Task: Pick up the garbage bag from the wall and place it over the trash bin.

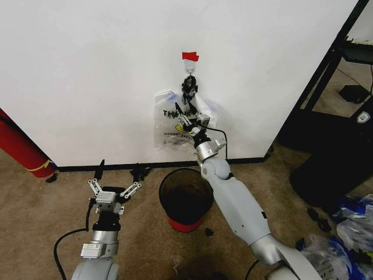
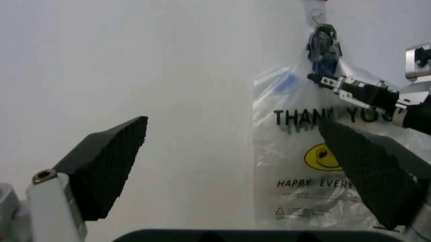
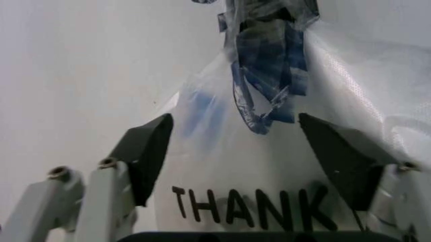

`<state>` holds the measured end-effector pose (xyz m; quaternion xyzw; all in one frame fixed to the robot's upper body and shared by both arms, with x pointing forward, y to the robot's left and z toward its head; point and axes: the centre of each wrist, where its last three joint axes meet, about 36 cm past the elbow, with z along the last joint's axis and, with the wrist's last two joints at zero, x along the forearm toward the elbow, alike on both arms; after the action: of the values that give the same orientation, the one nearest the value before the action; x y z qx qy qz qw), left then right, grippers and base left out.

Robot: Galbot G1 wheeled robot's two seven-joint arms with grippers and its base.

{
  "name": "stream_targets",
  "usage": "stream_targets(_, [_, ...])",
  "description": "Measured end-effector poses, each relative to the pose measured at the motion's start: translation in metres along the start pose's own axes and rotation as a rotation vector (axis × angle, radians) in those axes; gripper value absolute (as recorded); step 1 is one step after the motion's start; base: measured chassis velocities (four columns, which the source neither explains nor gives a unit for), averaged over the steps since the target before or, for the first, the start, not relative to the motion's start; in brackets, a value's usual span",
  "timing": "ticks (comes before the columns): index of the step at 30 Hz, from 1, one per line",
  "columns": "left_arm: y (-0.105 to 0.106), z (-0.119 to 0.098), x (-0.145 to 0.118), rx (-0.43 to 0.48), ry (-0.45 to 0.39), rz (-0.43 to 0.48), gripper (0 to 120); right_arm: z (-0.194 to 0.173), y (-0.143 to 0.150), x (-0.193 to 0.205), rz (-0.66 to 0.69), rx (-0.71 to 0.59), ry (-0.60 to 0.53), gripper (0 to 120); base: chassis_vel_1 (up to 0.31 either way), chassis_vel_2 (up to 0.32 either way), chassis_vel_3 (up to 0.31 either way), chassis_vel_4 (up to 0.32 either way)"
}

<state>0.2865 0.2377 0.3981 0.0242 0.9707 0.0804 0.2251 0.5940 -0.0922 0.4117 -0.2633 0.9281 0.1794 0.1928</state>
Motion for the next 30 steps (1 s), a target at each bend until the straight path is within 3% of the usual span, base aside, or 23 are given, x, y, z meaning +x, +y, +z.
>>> stream_targets(3, [0.0, 0.001, 0.0, -0.002, 0.0, 0.001, 100, -0.003, -0.005, -0.003, 0.006, 0.009, -0.003, 87, 0.0, 0.0, 0.0, 0.0])
stream_targets(7, [0.0, 0.001, 0.0, -0.002, 0.0, -0.001, 100, -0.007, -0.007, -0.008, 0.01, 0.011, -0.012, 91, 0.0, 0.0, 0.0, 0.0])
stream_targets(11, [0.0, 0.001, 0.0, -0.003, 0.0, -0.002, 100, -0.008, -0.007, -0.011, 0.009, 0.01, -0.016, 81, 0.0, 0.0, 0.0, 0.0])
stream_targets(17, [0.0, 0.003, 0.001, -0.004, 0.001, -0.002, 100, -0.008, -0.005, -0.013, 0.007, 0.007, -0.017, 54, 0.0, 0.0, 0.0, 0.0])
stream_targets(30, [0.0, 0.004, 0.002, -0.005, 0.0, 0.0, 100, -0.012, -0.009, -0.018, 0.013, 0.012, -0.026, 11, 0.0, 0.0, 0.0, 0.0])
